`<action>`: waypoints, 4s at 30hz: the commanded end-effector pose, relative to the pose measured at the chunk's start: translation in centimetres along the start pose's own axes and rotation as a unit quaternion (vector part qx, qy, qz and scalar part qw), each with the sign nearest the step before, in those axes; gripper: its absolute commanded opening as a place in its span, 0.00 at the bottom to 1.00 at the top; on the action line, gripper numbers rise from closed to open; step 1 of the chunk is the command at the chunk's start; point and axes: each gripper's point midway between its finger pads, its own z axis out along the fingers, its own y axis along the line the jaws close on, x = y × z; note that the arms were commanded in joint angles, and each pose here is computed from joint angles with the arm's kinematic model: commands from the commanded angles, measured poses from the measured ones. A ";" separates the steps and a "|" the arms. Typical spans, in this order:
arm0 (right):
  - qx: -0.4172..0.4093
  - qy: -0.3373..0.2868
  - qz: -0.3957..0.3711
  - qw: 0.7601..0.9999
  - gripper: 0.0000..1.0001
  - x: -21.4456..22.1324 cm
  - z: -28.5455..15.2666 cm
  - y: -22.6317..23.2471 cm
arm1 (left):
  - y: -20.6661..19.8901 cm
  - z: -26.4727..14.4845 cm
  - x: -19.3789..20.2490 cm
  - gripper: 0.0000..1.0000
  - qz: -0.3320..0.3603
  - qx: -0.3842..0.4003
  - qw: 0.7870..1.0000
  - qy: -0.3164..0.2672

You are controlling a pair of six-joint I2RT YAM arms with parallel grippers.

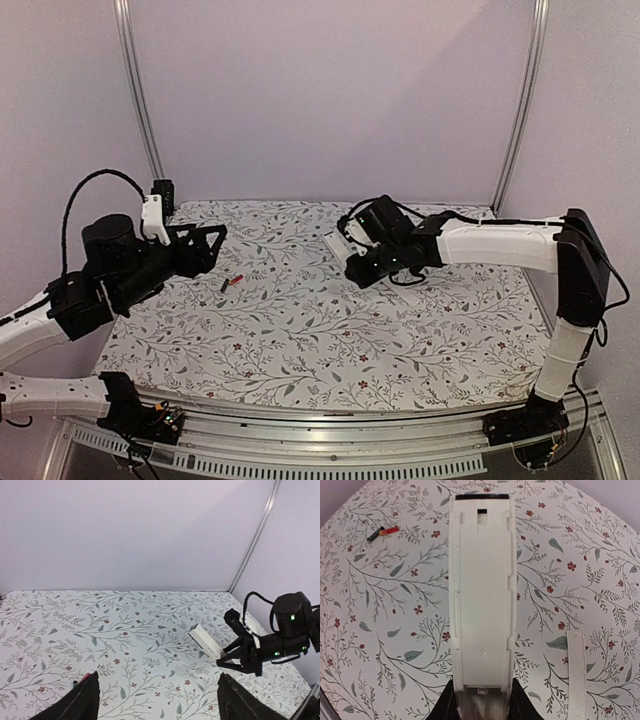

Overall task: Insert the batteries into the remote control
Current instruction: Place the remote control without batteries at the center of the board, then pick up the battery from the center of the board.

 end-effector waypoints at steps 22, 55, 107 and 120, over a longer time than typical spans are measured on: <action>0.078 0.225 -0.006 0.971 0.98 11.9 5.4 -2.6 | 14.2 6.8 14.0 0.77 -0.051 -0.141 0.941 0.303; 0.075 0.211 -0.064 0.972 0.99 11.7 4.8 -3.0 | 18.3 16.9 22.4 0.45 0.177 -0.005 0.835 0.520; 0.077 0.206 -0.075 0.973 0.99 11.0 4.0 -3.1 | 20.8 16.9 24.0 0.14 0.136 -0.020 0.825 0.548; 0.083 0.199 -0.080 0.973 0.99 10.5 3.5 -3.4 | 21.2 16.9 24.5 0.15 0.119 -0.022 0.819 0.560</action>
